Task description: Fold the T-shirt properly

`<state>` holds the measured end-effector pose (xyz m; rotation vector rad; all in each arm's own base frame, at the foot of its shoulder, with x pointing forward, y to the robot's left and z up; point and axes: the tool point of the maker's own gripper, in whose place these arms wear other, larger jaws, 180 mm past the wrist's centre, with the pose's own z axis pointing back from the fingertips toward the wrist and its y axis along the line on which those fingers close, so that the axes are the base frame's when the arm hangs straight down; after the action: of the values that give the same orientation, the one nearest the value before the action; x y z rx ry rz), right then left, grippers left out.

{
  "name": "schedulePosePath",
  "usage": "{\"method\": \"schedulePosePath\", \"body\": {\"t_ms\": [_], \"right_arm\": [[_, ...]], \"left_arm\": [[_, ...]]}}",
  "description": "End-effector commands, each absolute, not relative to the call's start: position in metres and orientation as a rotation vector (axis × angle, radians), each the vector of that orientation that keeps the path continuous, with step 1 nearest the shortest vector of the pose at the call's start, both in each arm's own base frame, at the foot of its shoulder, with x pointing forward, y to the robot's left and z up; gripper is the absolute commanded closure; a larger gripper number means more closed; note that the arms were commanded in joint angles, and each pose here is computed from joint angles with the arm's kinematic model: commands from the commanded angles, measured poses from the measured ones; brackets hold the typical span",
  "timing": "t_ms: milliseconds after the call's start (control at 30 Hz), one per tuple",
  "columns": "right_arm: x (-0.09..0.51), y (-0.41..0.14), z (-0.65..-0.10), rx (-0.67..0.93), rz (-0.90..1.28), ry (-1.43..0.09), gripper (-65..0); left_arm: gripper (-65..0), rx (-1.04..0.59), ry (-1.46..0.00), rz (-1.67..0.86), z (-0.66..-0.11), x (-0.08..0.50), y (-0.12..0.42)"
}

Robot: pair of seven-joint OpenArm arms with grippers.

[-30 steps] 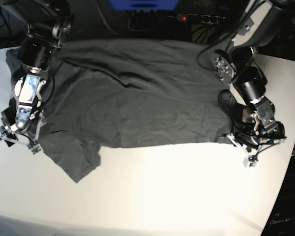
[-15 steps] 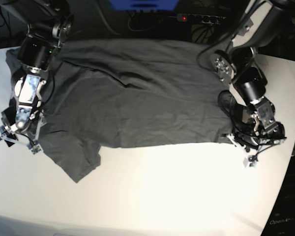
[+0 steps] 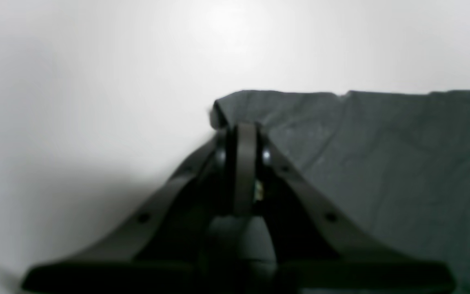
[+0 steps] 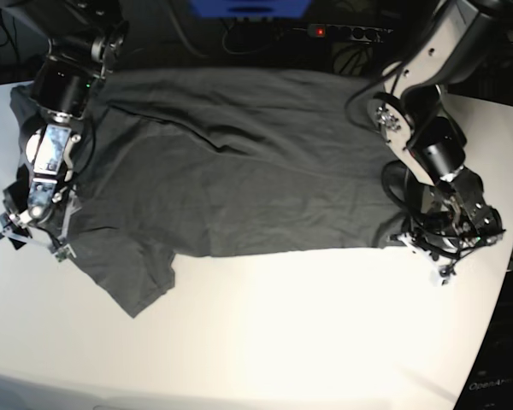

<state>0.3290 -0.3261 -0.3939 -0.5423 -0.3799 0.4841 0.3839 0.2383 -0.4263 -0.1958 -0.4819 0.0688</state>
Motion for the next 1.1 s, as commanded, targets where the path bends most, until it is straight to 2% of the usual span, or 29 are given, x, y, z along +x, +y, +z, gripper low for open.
{"method": "schedulePosePath", "body": {"t_ms": [0, 333, 600, 767, 1067], "right_arm": [[0.341, -0.334, -0.375, -0.582, 0.473, -0.423, -44.0], [0.346, -0.330, -0.374, -0.579, 0.485, -0.436, -44.0], [0.377, -0.310, -0.363, -0.614, 0.635, -0.440, -44.1], [0.405, -0.317, -0.340, -0.637, 0.625, -0.476, -44.1], [0.418, -0.317, -0.351, -0.590, 0.627, -0.435, -44.4]], "left_arm": [[-2.4, -0.187, -0.547, 0.078, -0.404, 0.402, 0.250], [-2.4, -0.228, -0.562, 0.106, -0.397, 0.401, 0.257], [-2.4, -0.224, -0.560, 0.106, -0.398, 0.400, 0.258], [-2.4, -0.223, -0.557, 0.106, -0.398, 0.400, 0.258], [-2.4, -0.222, -0.547, 0.108, -0.404, 0.394, 0.258]]}}
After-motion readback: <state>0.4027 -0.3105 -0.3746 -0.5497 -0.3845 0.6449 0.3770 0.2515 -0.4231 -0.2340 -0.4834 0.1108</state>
